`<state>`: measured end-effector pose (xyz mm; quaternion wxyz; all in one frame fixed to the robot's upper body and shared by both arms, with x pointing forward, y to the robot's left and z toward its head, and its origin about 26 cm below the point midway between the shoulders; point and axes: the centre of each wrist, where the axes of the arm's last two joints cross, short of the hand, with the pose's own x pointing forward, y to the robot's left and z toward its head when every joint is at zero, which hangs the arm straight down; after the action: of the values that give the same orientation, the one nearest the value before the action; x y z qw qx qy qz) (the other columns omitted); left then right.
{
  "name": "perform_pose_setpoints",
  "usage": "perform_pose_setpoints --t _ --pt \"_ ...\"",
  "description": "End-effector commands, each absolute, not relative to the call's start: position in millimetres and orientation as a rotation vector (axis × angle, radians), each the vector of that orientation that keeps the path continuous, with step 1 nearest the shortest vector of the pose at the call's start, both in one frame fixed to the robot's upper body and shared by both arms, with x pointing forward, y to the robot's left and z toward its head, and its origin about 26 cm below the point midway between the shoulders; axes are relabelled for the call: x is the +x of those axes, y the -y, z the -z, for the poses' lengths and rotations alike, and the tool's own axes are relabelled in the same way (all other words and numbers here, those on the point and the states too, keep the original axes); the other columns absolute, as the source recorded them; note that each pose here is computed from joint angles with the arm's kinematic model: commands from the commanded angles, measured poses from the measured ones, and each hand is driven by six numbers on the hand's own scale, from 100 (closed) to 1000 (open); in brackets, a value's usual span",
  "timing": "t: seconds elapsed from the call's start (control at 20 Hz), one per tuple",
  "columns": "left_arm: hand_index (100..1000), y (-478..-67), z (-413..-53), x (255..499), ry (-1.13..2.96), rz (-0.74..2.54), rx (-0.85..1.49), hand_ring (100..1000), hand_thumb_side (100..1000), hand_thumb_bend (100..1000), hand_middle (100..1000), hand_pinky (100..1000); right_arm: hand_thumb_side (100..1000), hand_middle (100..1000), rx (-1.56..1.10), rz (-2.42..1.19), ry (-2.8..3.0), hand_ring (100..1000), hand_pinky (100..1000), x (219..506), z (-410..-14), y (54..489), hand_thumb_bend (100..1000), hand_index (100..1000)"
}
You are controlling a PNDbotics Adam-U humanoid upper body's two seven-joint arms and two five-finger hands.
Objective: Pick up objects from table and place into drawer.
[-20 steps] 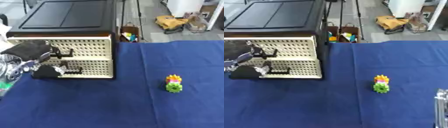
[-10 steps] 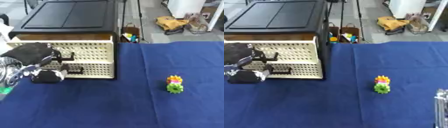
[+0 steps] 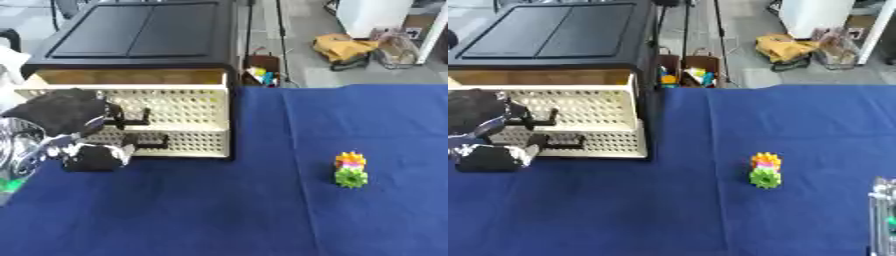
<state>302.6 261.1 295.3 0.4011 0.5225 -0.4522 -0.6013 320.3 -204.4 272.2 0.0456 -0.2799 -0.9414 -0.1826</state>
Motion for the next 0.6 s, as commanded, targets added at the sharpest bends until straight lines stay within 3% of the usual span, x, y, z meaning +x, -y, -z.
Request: perform_pose_setpoints --t 0.05,0.6 --pt "712 -263.5 -297.2 299.9 1.124 1.54 1.339 100 735 100 100 100 1000 472 -0.852 0.58 2.9 529 674 316.9 -279.1 203.0 100 752" --pt "709 -264.4 -295.2 299.9 1.162 1.558 1.359 100 736 100 100 100 1000 472 -0.856 0.59 2.895 529 675 316.9 -278.2 202.7 100 752"
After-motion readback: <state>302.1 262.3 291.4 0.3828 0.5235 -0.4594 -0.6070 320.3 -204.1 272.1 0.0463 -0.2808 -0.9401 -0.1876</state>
